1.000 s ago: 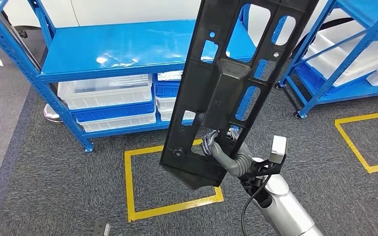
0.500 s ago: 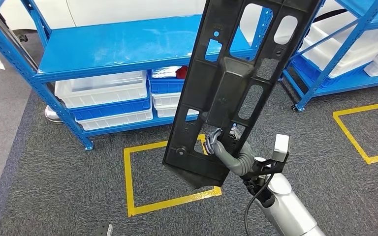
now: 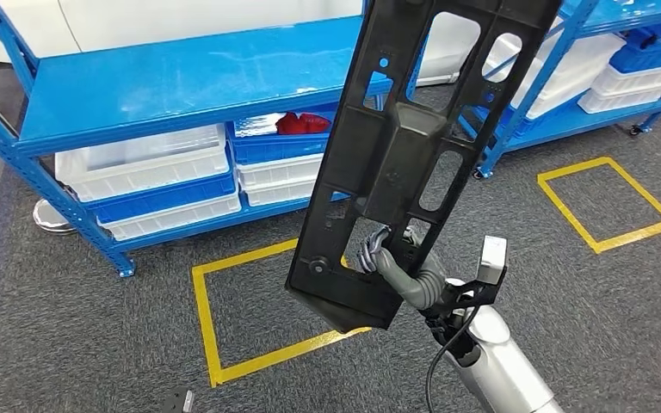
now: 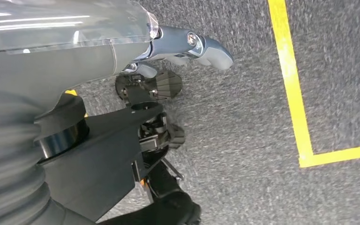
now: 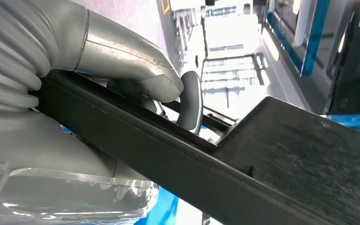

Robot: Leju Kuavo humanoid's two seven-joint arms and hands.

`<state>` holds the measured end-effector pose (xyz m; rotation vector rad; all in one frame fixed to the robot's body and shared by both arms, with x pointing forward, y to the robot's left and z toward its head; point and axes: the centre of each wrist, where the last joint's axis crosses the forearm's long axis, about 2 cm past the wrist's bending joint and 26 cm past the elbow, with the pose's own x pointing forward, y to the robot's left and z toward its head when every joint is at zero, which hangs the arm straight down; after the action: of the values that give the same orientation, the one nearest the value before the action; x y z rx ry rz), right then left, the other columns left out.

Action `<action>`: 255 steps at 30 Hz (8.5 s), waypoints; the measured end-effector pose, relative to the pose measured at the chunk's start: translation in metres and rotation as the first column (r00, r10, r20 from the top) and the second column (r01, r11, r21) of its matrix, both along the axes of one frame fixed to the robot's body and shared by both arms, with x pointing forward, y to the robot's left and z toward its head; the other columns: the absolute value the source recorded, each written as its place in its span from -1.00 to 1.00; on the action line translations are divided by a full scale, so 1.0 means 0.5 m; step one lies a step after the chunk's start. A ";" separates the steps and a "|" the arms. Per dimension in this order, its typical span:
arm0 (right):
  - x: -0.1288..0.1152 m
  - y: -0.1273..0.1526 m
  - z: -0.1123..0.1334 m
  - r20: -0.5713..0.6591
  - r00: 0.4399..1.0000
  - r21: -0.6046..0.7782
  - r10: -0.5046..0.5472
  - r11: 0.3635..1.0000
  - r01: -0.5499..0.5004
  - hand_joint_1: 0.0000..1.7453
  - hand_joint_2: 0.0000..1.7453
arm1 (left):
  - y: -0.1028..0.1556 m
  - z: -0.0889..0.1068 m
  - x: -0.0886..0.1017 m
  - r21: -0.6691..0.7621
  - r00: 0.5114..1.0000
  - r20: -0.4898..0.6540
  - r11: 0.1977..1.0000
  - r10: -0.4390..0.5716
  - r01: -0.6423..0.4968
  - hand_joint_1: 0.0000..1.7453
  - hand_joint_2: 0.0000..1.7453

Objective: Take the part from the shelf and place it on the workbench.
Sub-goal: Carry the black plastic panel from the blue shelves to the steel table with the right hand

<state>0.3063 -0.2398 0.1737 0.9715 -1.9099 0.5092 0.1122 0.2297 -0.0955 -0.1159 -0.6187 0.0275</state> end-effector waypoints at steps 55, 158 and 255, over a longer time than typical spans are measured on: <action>-0.009 -0.019 -0.004 -0.022 1.000 0.014 -0.012 1.000 0.012 1.00 1.00 | -0.002 -0.001 -0.007 0.002 1.000 0.002 1.000 0.003 -0.003 -1.00 1.00; -0.019 -0.039 0.003 -0.013 0.999 0.019 -0.050 0.999 0.050 1.00 1.00 | -0.011 -0.004 -0.021 -0.009 1.000 -0.004 1.000 0.021 -0.021 -1.00 1.00; -0.207 -0.380 0.076 0.162 0.829 -0.242 -0.535 0.793 0.559 1.00 1.00 | -0.024 -0.004 -0.032 -0.029 0.999 -0.019 0.999 0.029 -0.030 -1.00 1.00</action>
<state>0.2029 -0.4298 0.2116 0.1831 -2.0119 0.4577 0.0961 0.2179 -0.0977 -0.1347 -0.6013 0.0659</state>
